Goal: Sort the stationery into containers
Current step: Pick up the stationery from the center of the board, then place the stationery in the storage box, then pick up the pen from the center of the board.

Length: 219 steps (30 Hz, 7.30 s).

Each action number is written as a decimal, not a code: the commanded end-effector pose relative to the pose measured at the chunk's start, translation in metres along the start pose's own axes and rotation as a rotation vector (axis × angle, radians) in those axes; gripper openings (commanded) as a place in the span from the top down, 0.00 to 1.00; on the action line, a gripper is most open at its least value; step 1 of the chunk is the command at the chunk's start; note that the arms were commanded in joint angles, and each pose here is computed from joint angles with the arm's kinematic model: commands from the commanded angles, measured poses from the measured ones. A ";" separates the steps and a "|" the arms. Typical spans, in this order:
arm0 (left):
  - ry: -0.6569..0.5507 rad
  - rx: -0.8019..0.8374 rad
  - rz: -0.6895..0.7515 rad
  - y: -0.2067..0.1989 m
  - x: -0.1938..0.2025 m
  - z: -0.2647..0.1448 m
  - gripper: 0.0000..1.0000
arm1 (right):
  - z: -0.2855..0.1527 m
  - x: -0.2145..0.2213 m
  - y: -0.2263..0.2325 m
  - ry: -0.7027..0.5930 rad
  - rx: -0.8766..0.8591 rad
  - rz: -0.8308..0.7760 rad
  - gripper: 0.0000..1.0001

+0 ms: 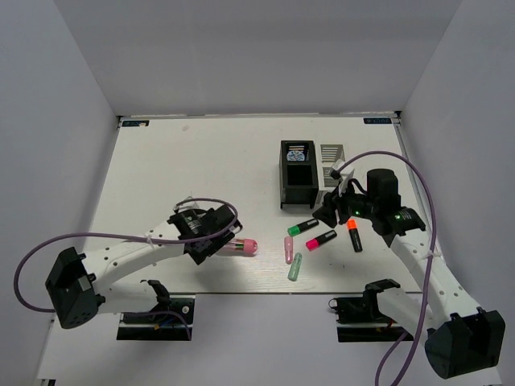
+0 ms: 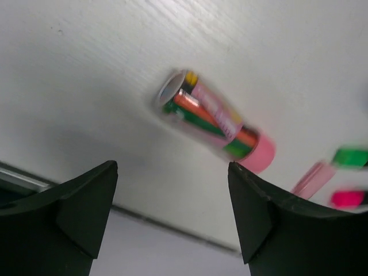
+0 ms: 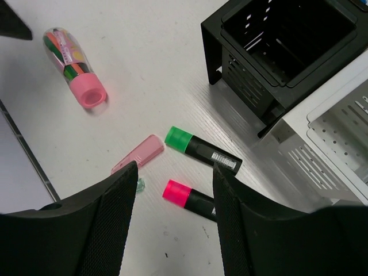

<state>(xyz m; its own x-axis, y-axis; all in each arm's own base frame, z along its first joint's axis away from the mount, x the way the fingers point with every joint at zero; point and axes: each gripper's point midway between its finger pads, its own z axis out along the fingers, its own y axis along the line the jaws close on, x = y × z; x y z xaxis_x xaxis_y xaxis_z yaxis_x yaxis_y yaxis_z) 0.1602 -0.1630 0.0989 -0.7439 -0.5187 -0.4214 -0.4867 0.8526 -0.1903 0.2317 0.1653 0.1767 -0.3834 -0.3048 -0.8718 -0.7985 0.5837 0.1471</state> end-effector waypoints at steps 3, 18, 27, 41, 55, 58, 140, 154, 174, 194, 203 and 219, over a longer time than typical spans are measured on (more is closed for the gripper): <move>-0.203 0.099 -0.551 -0.040 -0.028 0.021 0.15 | -0.002 -0.010 0.006 -0.052 -0.024 -0.013 0.42; -0.207 -0.070 -0.693 -0.030 -0.008 0.053 0.15 | -0.007 -0.007 -0.001 -0.061 0.010 -0.023 0.42; -0.184 -0.138 -0.756 -0.026 0.001 0.082 0.17 | -0.011 -0.008 -0.004 -0.074 0.025 -0.011 0.40; -0.152 -0.095 -0.661 -0.035 -0.004 0.083 0.99 | -0.017 -0.011 -0.007 -0.093 0.032 0.009 0.34; -0.208 0.206 -0.013 -0.131 -0.098 -0.009 0.99 | -0.022 -0.010 -0.021 -0.091 0.093 0.031 0.22; -0.173 0.185 0.001 -0.130 -0.100 -0.011 0.99 | -0.022 -0.010 -0.021 -0.091 0.091 0.039 0.22; -0.618 0.503 0.601 -0.352 -0.135 -0.068 0.07 | -0.030 -0.002 -0.023 -0.113 0.028 0.106 0.89; -0.373 0.615 0.664 -0.246 -0.089 -0.119 0.64 | -0.061 0.079 -0.081 0.296 0.393 0.107 0.97; -0.214 0.561 0.699 -0.019 -0.042 -0.034 0.04 | -0.040 0.188 -0.114 0.482 0.547 0.140 0.38; -0.185 0.540 0.701 -0.013 -0.036 -0.022 0.04 | -0.031 0.202 -0.097 0.538 0.451 0.264 1.00; -0.014 0.707 0.808 -0.046 0.005 -0.029 0.24 | -0.028 0.116 -0.042 0.281 0.146 0.169 1.00; 0.063 0.678 0.913 -0.075 0.032 -0.025 0.41 | -0.017 -0.111 -0.120 -0.172 0.173 0.016 1.00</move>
<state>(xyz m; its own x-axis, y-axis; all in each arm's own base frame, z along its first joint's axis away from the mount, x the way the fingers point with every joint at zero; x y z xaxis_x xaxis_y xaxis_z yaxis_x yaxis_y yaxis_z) 0.1552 -0.2312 0.1014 -0.7430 0.3639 -0.5617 0.5719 0.7812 -0.2504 0.3311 0.1077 0.2417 -0.3559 -0.2370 -0.9040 -0.6891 0.7200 0.0825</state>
